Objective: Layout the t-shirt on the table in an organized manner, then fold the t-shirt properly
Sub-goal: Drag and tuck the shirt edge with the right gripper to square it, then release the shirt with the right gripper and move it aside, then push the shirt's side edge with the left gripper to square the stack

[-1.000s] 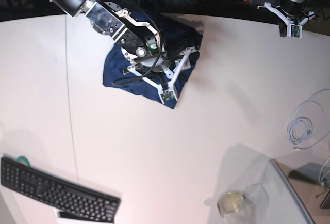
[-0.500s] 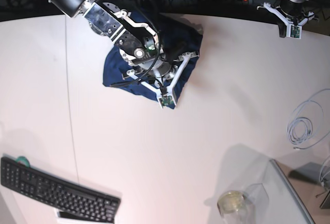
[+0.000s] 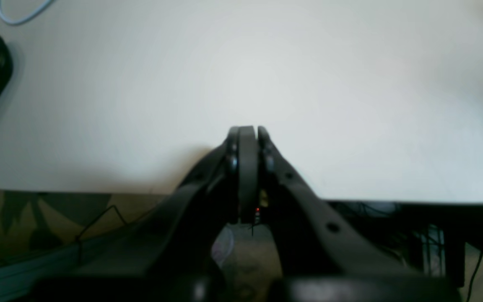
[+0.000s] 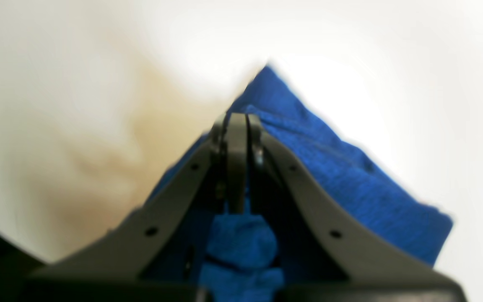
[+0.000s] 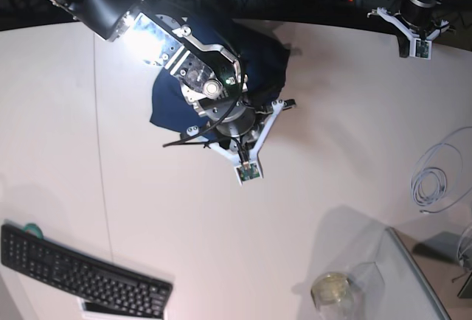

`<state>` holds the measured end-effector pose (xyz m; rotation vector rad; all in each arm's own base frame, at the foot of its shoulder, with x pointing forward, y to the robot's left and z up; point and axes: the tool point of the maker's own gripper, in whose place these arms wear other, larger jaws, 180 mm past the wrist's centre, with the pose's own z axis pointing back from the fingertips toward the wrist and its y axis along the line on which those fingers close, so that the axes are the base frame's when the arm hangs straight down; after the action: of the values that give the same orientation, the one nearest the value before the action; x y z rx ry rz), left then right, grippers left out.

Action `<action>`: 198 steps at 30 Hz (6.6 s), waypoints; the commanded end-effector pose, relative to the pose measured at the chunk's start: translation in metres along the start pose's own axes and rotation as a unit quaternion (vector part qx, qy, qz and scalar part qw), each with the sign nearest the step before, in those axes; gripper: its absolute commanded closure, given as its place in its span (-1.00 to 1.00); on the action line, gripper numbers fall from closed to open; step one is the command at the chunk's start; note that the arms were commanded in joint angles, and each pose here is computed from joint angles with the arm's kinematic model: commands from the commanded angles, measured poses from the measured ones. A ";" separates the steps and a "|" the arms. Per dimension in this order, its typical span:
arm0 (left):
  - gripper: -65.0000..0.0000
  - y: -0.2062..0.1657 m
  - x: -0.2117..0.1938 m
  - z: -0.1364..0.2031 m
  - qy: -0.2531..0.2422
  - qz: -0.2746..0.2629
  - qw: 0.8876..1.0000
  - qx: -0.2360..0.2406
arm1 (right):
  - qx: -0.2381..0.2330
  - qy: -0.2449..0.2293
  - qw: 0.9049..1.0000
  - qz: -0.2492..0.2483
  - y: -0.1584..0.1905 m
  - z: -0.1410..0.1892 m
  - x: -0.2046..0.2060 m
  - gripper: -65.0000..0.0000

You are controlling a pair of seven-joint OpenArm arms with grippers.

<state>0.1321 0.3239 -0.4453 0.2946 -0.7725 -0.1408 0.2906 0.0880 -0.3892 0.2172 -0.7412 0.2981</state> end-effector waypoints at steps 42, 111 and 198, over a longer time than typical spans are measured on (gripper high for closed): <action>1.00 0.010 0.003 0.004 -0.010 -0.006 1.000 0.009 | 0.111 0.069 0.987 0.089 0.074 0.039 -0.066 0.08; -0.85 -0.160 0.138 -0.033 -0.014 0.187 0.941 -0.282 | -0.107 -0.053 0.990 -0.072 -0.184 0.066 -0.039 0.08; 1.00 -0.351 0.178 -0.058 -0.059 -0.608 0.694 -0.381 | -0.292 -0.016 0.937 -0.192 -0.311 0.134 -0.124 0.08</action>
<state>0.2830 -0.0359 -0.4843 -0.0741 -0.4384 -1.7194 0.2169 -0.2629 -0.4186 -0.1879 -0.7202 -0.3107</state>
